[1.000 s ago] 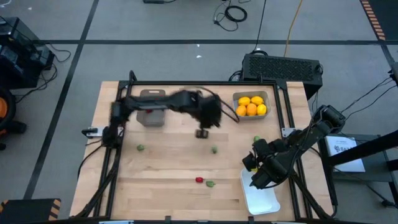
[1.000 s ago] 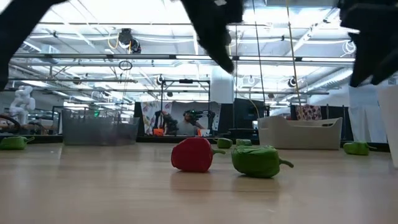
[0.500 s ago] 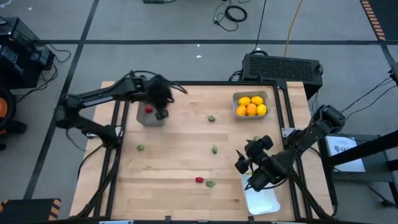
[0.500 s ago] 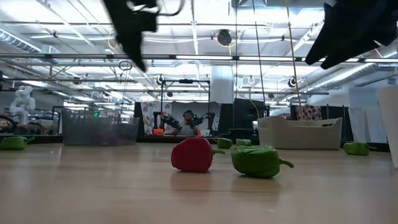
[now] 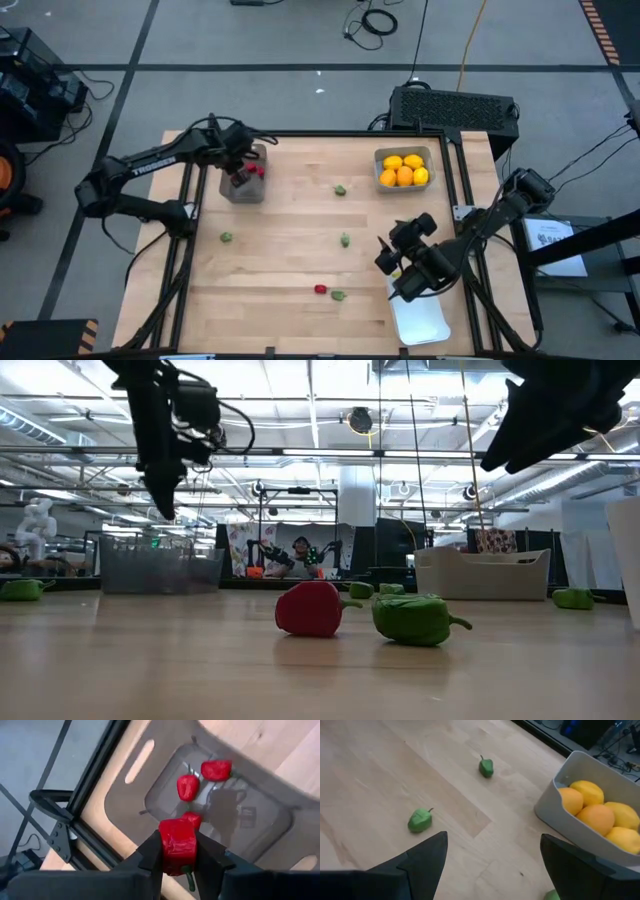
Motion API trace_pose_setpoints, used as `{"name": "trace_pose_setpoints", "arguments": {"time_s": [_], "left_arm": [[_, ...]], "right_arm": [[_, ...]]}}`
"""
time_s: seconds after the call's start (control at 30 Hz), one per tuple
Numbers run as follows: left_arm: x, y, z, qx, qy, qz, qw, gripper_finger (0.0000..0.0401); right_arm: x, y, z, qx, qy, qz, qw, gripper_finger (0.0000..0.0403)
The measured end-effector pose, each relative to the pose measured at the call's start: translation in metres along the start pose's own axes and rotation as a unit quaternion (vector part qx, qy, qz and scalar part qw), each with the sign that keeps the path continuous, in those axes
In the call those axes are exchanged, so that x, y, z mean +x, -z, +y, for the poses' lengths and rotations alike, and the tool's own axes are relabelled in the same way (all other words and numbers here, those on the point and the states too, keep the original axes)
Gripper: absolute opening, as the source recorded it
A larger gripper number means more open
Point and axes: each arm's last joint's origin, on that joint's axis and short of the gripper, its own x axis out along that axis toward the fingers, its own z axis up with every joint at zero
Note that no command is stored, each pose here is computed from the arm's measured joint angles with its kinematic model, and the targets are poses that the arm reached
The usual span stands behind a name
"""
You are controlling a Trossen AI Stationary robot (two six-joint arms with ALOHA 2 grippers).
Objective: Sort produce into baskets
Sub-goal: Put the top red chili pepper into the black bin, then put the red chili pepper into the black bin
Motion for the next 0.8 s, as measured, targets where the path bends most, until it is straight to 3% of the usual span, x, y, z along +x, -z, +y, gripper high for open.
{"name": "trace_pose_setpoints", "arguments": {"time_s": [0.43, 0.57, 0.67, 0.8], "left_arm": [[0.006, 0.003, -0.001, 0.013, 0.007, 0.005, 1.000, 0.0194], [0.006, 0.003, -0.001, 0.015, 0.014, 0.005, 1.000, 0.0209], [0.005, 0.002, -0.006, 0.019, 0.058, -0.001, 0.998, 0.0211], [0.001, 0.000, -0.022, 0.053, 0.172, -0.024, 0.983, 0.0210]], "right_arm": [[0.005, -0.003, -0.001, -0.005, 0.008, 0.002, 1.000, 0.0309], [0.005, -0.003, -0.001, -0.005, 0.008, 0.002, 1.000, 0.0309], [0.005, -0.003, -0.001, -0.005, 0.008, 0.002, 1.000, 0.0309], [0.005, -0.003, -0.001, -0.005, 0.008, 0.002, 1.000, 0.0309]]}}
